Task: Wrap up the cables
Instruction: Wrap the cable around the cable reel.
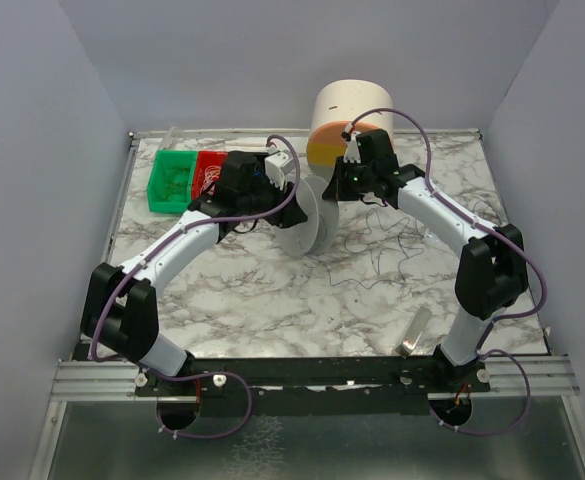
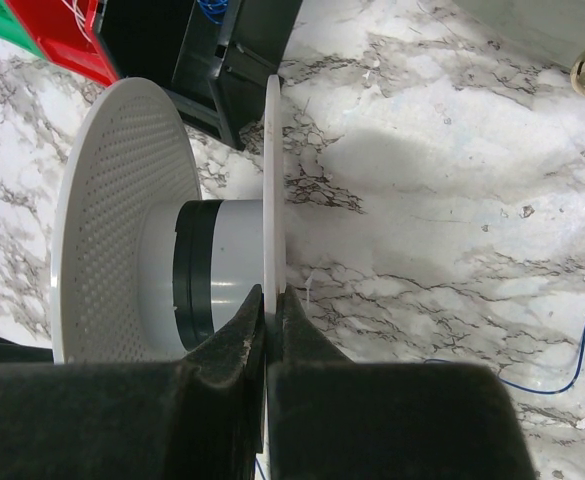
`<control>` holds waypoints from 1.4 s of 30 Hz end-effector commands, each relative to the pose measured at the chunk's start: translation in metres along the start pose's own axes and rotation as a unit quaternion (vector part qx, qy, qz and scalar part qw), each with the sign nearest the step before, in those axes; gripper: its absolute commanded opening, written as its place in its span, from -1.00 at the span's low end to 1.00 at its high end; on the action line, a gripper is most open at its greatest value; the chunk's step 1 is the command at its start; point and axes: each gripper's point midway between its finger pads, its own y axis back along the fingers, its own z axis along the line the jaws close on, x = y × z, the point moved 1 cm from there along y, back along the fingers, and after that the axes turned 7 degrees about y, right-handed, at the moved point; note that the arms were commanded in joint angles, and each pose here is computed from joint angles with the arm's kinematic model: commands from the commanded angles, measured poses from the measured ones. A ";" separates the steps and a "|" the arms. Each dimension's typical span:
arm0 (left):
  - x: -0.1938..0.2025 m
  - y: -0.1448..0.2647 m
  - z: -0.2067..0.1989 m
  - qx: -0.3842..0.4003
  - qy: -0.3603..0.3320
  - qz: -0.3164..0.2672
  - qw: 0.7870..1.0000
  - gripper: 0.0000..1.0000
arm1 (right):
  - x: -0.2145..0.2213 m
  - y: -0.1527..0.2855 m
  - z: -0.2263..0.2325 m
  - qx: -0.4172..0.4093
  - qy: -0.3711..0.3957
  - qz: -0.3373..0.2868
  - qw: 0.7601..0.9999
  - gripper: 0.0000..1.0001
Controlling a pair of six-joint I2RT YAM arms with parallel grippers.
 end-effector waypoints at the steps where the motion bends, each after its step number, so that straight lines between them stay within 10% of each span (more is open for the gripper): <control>1: 0.003 -0.009 -0.006 0.015 -0.010 0.015 1.000 -0.17 | -0.021 0.014 0.009 -0.014 0.010 -0.038 0.999 -0.99; 20: 0.002 -0.022 -0.009 0.024 -0.013 0.025 0.999 -0.30 | -0.017 0.013 0.012 -0.024 0.007 -0.032 0.999 -0.99; 33: 0.000 -0.024 -0.007 0.011 -0.018 0.024 0.999 -1.00 | -0.017 0.014 0.013 -0.027 0.008 -0.032 0.999 -0.99; 42: -0.004 -0.005 0.000 -0.043 -0.039 0.010 0.998 -1.00 | -0.025 0.019 -0.002 0.009 0.007 -0.046 0.999 -0.99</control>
